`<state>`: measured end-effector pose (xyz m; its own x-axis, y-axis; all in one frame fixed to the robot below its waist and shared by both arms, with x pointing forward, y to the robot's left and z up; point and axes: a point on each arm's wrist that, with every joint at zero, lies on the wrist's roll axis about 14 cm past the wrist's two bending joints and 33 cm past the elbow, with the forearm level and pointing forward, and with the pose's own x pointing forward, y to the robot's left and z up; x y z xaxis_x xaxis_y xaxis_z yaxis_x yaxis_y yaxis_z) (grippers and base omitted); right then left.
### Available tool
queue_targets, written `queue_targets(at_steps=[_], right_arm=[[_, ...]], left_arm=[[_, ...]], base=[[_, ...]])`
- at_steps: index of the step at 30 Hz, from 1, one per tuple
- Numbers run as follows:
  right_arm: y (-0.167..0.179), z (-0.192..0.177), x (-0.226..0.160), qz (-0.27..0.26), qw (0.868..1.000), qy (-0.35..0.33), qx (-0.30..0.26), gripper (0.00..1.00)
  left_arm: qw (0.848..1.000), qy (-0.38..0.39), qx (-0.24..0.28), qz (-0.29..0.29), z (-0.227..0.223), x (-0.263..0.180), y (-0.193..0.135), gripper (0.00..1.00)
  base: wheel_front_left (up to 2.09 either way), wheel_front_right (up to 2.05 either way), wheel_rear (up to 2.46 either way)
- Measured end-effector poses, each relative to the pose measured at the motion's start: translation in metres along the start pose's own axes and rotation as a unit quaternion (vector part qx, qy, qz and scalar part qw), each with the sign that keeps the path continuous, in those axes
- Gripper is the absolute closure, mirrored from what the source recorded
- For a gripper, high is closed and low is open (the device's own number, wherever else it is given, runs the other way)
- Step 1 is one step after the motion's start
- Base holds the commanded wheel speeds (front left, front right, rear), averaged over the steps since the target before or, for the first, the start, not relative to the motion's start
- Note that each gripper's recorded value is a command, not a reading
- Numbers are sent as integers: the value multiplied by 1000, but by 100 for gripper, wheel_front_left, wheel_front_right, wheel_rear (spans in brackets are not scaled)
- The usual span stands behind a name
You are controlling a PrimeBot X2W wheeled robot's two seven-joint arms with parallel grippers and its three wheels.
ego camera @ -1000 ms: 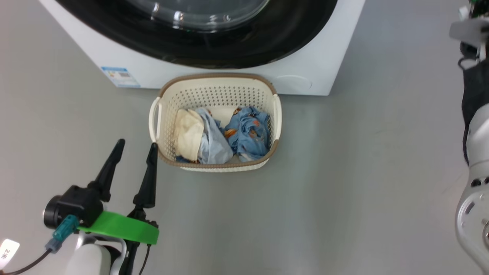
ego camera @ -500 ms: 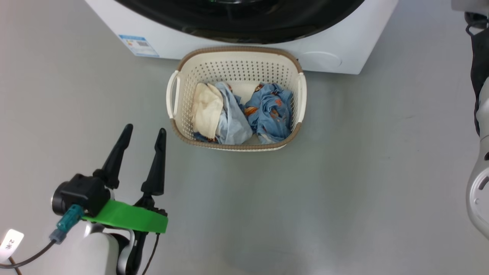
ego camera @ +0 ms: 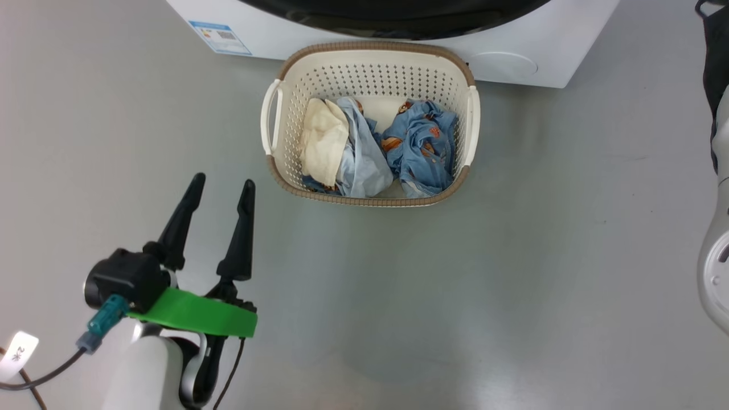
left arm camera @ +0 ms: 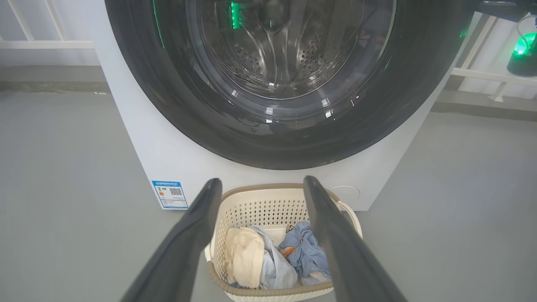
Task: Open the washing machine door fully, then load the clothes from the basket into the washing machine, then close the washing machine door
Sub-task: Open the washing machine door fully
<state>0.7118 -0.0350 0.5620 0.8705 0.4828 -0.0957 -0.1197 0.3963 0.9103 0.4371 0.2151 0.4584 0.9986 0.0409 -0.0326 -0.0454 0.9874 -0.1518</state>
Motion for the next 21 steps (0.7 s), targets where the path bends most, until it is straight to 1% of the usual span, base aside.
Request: queue_targets(at_steps=[10, 21], right_arm=[[-10, -5, 9, -12, 1000, 7, -5, 100], [-14, -19, 19, -12, 999, 46, 0, 100]], left_arm=[[1000, 4, 1, 5, -4, 3, 3, 0], [1000, 12, -5, 11, -11, 4, 6, 0]], base=[[0, 0, 0], [0, 0, 0]])
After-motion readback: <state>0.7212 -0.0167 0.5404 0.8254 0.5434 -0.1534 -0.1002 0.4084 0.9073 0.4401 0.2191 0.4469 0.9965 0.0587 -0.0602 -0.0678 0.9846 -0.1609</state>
